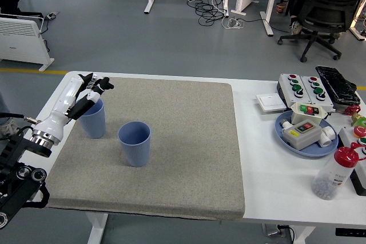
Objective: Push cup pick cup insert cup
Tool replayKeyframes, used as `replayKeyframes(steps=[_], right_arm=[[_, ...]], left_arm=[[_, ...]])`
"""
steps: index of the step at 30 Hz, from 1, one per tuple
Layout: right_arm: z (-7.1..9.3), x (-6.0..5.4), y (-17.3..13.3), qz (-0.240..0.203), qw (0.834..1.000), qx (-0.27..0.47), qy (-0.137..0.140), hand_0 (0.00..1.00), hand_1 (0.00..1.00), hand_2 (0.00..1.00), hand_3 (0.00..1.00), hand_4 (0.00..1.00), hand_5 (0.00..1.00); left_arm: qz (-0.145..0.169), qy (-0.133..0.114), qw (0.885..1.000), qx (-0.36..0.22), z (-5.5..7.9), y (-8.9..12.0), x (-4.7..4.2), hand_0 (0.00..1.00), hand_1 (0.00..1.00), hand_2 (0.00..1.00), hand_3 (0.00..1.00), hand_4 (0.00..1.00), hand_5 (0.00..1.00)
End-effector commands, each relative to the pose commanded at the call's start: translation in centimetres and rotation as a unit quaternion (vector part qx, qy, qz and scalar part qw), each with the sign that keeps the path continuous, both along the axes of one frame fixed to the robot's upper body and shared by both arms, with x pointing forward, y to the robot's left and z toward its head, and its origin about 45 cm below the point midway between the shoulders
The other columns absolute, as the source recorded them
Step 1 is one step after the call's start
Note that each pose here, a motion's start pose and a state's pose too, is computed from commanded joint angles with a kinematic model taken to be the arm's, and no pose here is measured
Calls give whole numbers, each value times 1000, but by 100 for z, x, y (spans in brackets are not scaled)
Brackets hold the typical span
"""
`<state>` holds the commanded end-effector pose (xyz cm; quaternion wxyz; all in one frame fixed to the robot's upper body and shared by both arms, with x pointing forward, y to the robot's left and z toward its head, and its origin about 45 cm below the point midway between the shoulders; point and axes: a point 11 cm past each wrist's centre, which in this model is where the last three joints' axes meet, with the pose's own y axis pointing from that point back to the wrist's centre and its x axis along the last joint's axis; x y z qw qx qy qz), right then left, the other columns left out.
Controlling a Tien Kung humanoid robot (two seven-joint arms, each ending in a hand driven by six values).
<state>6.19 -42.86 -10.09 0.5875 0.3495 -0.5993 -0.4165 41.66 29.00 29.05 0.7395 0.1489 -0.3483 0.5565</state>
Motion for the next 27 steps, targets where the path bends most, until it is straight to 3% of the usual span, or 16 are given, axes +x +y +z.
replayKeyframes(steps=[4,5,7,10,11,14,16,17,23,24,27], right_arm=[[-2,-16,-1,-1,1000,0,1,688,608,640,574,98,489],[-1,-14,-2,-1,1000,0,1,688,608,640,574,98,489],[0,-7,-3,-2,1000,0,0,688,608,640,574,98,489],[1,-3,-3,-3,1000,0,-1,688,608,640,574,98,489],[2,3,-4,-3,1000,0,-1,688,608,640,574,98,488],[3,13,-4,-4,1000,0,-3,688,608,640,574,98,488],[4,17,-4,-4,1000,0,-4,688,608,640,574,98,488],[4,18,-4,-4,1000,0,-4,688,608,640,574,98,488],[5,21,-5,-4,1000,0,-3,688,608,640,574,98,488],[5,20,-5,-4,1000,0,-3,688,609,640,574,98,488],[5,21,-4,-4,1000,0,-3,688,609,640,574,98,488]], left_arm=[[-40,43,989,136,-46,-198,41,751,802,840,863,931,762],[-47,52,984,165,-68,-229,54,876,908,963,957,993,669],[-60,72,972,217,-120,-293,76,876,908,963,957,993,669],[-73,93,960,256,-174,-345,84,876,908,963,957,993,669],[-75,100,954,271,-188,-360,91,913,945,998,985,981,610],[-85,125,934,322,-246,-406,103,913,945,998,985,981,610],[-86,131,926,343,-261,-414,113,913,945,998,985,981,610],[-86,131,924,348,-262,-416,117,891,935,998,971,927,485],[-84,138,918,362,-288,-417,132,891,935,998,971,927,485],[-83,139,917,365,-305,-415,133,777,865,937,900,876,409],[-81,142,915,370,-343,-408,138,777,865,937,900,876,409]])
